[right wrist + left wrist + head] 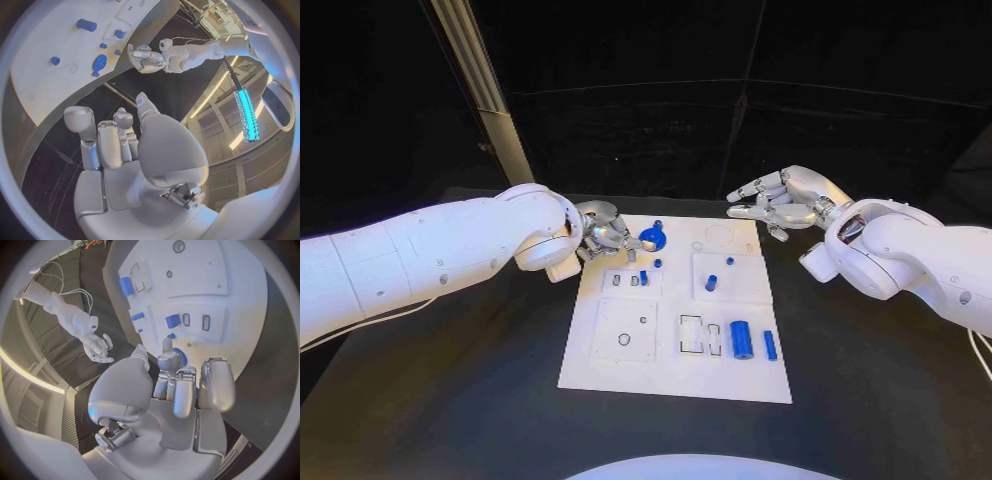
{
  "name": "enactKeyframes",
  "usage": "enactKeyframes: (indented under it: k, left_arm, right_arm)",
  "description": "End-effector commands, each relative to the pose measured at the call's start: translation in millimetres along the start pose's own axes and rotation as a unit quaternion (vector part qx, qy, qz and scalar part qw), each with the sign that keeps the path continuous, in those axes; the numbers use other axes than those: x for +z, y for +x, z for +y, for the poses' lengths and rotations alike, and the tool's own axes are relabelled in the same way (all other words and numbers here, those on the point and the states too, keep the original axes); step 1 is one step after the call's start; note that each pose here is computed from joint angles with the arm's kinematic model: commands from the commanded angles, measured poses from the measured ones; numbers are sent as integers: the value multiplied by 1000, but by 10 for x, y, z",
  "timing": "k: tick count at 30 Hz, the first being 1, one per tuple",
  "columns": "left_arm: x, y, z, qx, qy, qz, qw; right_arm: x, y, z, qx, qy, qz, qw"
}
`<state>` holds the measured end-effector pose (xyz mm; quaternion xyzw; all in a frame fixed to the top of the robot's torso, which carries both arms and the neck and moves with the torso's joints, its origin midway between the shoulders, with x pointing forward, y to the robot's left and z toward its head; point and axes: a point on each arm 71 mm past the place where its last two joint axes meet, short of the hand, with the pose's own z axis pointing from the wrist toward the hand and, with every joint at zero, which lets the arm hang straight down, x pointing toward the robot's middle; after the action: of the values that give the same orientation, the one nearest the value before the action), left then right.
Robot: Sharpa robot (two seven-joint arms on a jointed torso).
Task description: Assemble the parts on the task board
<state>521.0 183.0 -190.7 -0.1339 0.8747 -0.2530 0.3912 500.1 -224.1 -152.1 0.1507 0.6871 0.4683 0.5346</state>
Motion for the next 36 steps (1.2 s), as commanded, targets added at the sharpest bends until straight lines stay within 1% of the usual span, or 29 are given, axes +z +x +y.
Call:
enactKeyframes:
  k: [1, 7, 12, 13, 15, 23, 36]
  left_arm:
    - [48, 18, 45, 70, -71, 14, 995]
    - [140, 75, -54, 89, -89, 26, 992]
    - [192, 115, -135, 98, -92, 33, 990]
    - [206, 130, -159, 102, -93, 37, 990]
    - [219, 148, -183, 106, -94, 42, 989]
    - [242, 191, -229, 118, -99, 57, 986]
    - [263, 210, -250, 136, -105, 68, 983]
  right_arm:
    - [19, 16, 24, 8, -8, 13, 1000]
    - [36, 26, 30, 6, -10, 14, 1000]
    - [48, 30, 31, 5, -10, 14, 1000]
    - [53, 34, 32, 5, -11, 14, 1000]
    - [60, 38, 33, 5, -11, 14, 1000]
    - [71, 39, 29, 5, -10, 14, 1000]
    - [89, 43, 34, 4, -13, 11, 1000]
